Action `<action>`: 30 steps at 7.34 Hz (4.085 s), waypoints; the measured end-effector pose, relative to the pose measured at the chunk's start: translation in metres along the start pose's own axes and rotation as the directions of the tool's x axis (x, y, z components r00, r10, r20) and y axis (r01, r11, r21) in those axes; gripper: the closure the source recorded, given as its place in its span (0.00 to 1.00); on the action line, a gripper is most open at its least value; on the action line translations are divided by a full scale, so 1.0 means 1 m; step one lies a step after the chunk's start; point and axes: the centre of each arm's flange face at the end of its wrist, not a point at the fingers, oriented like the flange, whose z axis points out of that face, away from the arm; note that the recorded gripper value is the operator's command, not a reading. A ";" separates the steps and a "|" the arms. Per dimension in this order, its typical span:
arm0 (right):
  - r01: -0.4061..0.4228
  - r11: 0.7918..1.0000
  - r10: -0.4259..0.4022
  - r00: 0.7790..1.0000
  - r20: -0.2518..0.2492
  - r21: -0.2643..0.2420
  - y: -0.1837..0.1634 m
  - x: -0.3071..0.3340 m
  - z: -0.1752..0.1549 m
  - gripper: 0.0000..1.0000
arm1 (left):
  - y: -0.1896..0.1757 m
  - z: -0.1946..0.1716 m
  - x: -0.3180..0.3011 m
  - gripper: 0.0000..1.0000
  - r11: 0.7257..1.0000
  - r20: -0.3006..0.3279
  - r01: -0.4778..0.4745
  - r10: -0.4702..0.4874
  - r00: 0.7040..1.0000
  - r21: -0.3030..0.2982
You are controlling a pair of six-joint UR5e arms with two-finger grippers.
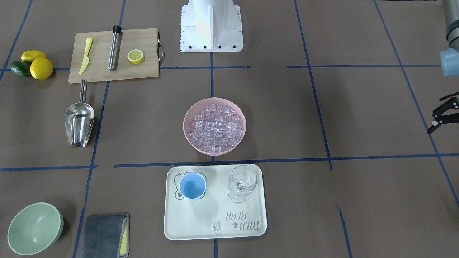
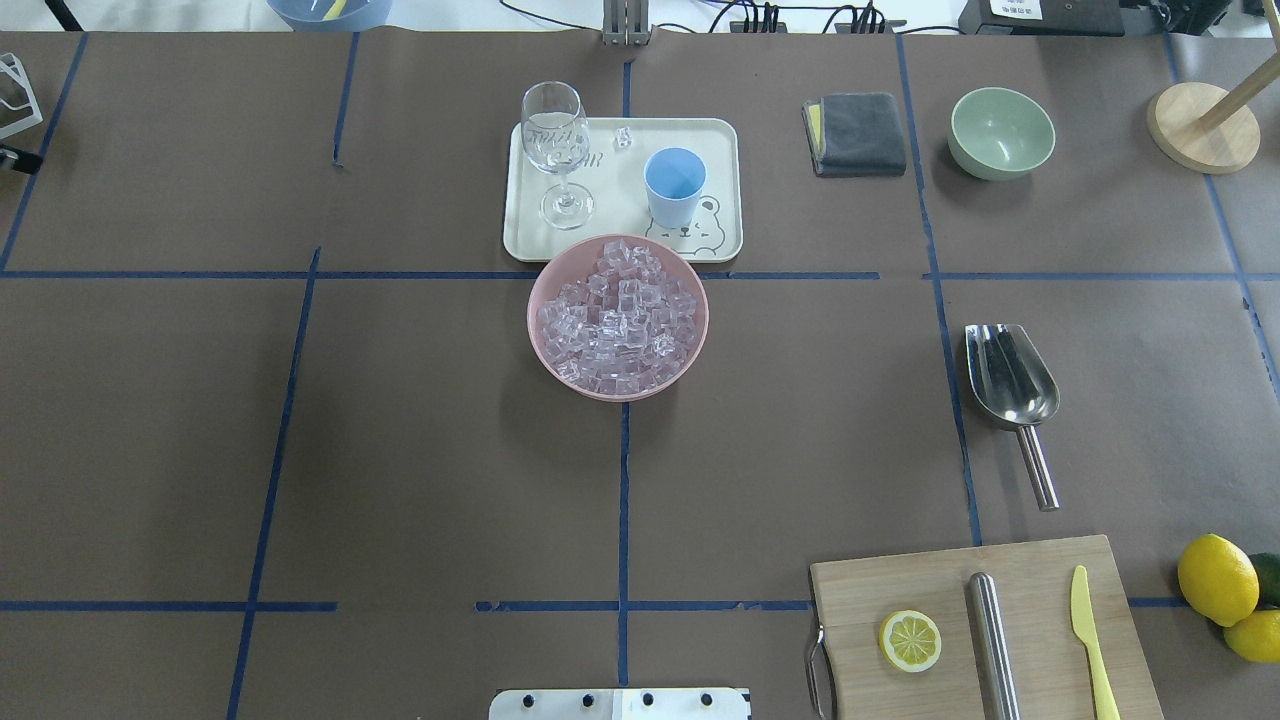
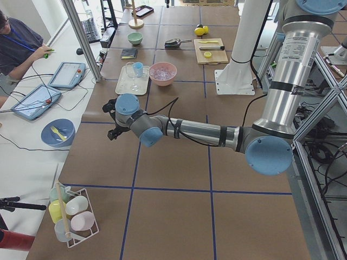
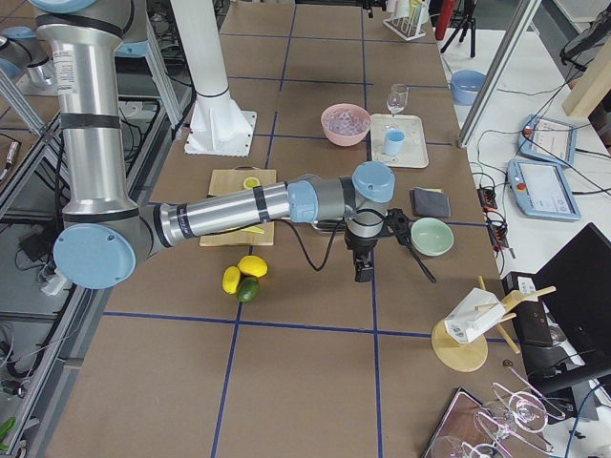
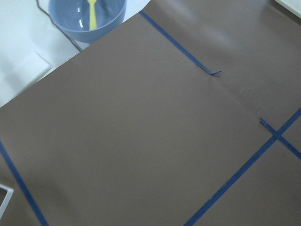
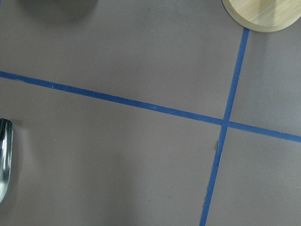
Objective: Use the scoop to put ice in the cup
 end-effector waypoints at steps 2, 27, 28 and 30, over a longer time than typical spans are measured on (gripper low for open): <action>0.011 1.000 -0.011 1.000 0.002 -0.005 -0.006 -0.006 0.003 0.00 | -0.051 0.084 0.101 0.00 0.983 -0.152 -0.179 0.183 0.971 0.038; -0.202 0.979 0.201 0.978 0.054 0.011 0.093 -0.265 0.122 0.10 | -0.146 0.266 0.355 0.01 0.806 -0.254 -0.486 0.575 0.778 0.338; -0.191 0.982 0.191 0.981 0.042 -0.007 0.099 -0.271 0.136 0.16 | -0.146 0.266 0.355 0.01 0.806 -0.254 -0.486 0.575 0.778 0.338; -0.170 0.985 0.171 0.985 0.026 -0.041 0.107 -0.280 0.157 0.37 | -0.147 0.266 0.355 0.01 0.805 -0.253 -0.486 0.576 0.777 0.340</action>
